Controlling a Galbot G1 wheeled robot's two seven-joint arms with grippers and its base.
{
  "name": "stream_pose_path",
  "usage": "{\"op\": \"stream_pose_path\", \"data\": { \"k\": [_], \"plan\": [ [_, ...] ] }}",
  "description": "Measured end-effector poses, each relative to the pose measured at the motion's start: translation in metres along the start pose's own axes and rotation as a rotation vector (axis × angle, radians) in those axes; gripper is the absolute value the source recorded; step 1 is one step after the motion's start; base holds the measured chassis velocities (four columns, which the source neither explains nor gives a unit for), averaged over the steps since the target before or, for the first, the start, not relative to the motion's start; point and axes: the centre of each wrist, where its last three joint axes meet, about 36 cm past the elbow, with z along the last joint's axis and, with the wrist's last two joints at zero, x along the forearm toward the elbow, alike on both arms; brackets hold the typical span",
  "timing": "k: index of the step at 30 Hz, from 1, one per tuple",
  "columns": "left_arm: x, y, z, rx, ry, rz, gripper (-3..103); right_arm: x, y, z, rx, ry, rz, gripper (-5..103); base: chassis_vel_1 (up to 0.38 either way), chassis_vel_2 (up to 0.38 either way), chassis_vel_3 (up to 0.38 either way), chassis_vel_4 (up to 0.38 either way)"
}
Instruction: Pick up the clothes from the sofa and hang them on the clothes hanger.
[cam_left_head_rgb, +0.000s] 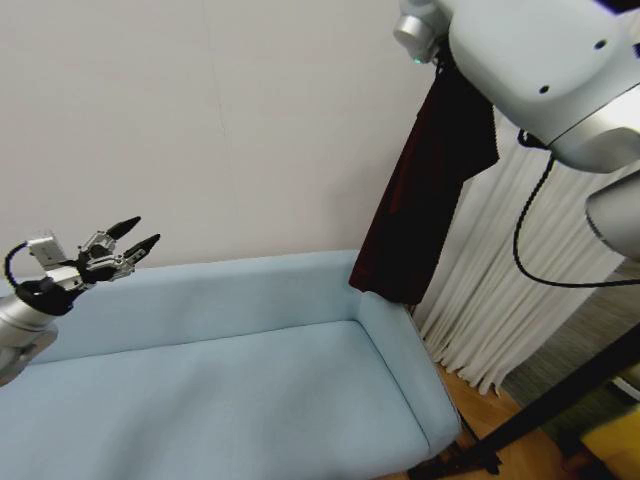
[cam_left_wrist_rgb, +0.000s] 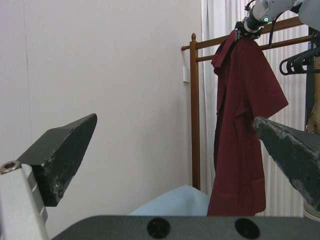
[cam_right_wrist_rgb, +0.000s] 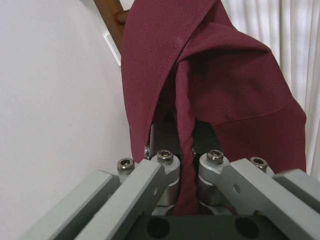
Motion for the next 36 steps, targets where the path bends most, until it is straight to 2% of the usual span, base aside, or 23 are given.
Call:
{"op": "stream_pose_path", "data": {
  "k": [9,17,36],
  "plan": [
    [-0.002,-0.005,0.004,0.0,0.014,-0.01,100,-0.05,-0.024,-0.008,0.011,0.019,0.029,2,0.0,0.0,0.0,0.0],
    [-0.003,-0.006,0.012,0.006,0.034,-0.01,100,-0.093,-0.06,-0.008,0.048,-0.002,0.055,2,0.0,0.0,0.0,0.0],
    [-0.003,-0.01,0.023,0.013,0.049,-0.023,100,-0.137,-0.083,0.0,0.048,0.006,0.063,2,0.0,0.0,0.0,0.0]
  ]
}}
